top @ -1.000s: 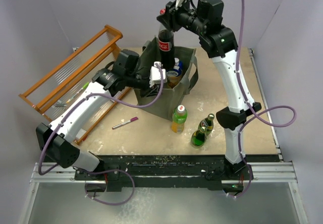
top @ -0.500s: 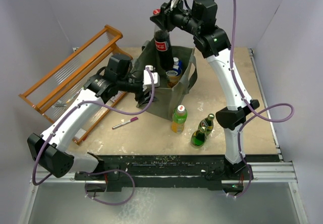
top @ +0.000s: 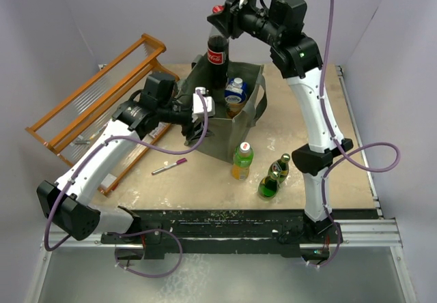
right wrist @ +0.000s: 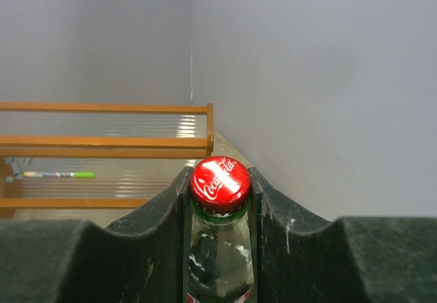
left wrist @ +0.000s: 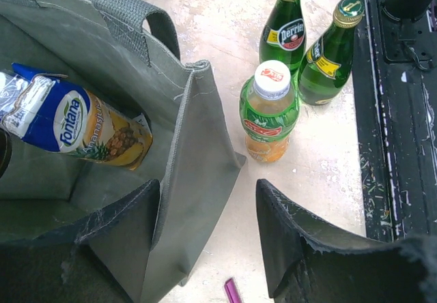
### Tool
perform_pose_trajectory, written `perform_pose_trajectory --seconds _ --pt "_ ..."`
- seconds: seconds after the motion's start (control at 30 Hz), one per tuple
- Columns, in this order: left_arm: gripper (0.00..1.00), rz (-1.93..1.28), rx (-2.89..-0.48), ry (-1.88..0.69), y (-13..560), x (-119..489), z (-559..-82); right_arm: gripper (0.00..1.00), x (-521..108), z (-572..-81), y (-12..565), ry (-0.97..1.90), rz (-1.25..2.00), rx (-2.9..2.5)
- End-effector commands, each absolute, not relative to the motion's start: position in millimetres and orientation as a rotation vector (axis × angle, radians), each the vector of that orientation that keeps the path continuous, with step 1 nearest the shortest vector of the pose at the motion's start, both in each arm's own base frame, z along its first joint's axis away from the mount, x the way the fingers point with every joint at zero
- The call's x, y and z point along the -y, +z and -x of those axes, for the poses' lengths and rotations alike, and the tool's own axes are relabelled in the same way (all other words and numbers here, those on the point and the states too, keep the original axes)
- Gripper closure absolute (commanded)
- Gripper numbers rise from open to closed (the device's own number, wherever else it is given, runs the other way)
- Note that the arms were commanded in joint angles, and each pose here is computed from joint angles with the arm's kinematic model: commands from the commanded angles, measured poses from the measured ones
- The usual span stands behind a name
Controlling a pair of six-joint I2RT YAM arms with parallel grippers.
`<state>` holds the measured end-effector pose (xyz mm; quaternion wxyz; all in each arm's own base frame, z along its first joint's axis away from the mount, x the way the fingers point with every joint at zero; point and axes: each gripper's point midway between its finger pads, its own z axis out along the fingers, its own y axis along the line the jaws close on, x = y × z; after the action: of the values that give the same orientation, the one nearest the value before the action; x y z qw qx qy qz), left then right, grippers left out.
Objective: Place the beverage into the canvas bag
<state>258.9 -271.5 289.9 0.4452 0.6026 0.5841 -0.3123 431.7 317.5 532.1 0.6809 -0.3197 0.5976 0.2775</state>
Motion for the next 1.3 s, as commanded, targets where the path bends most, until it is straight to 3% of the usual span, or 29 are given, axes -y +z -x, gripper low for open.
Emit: perform_pose_trajectory --seconds 0.0,0.67,1.27 --pt "0.38 -1.466 -1.388 -0.777 310.0 269.2 -256.5 1.00 -291.4 -376.1 660.0 0.642 0.621 -0.924" --pt "0.37 -1.457 -1.387 -0.781 311.8 264.6 -253.6 1.00 -338.5 -405.8 602.6 0.829 0.696 -1.033" --pt "0.39 -1.419 -1.425 -0.692 309.1 247.1 -254.7 1.00 -327.4 -464.7 501.4 0.677 0.838 -1.235"
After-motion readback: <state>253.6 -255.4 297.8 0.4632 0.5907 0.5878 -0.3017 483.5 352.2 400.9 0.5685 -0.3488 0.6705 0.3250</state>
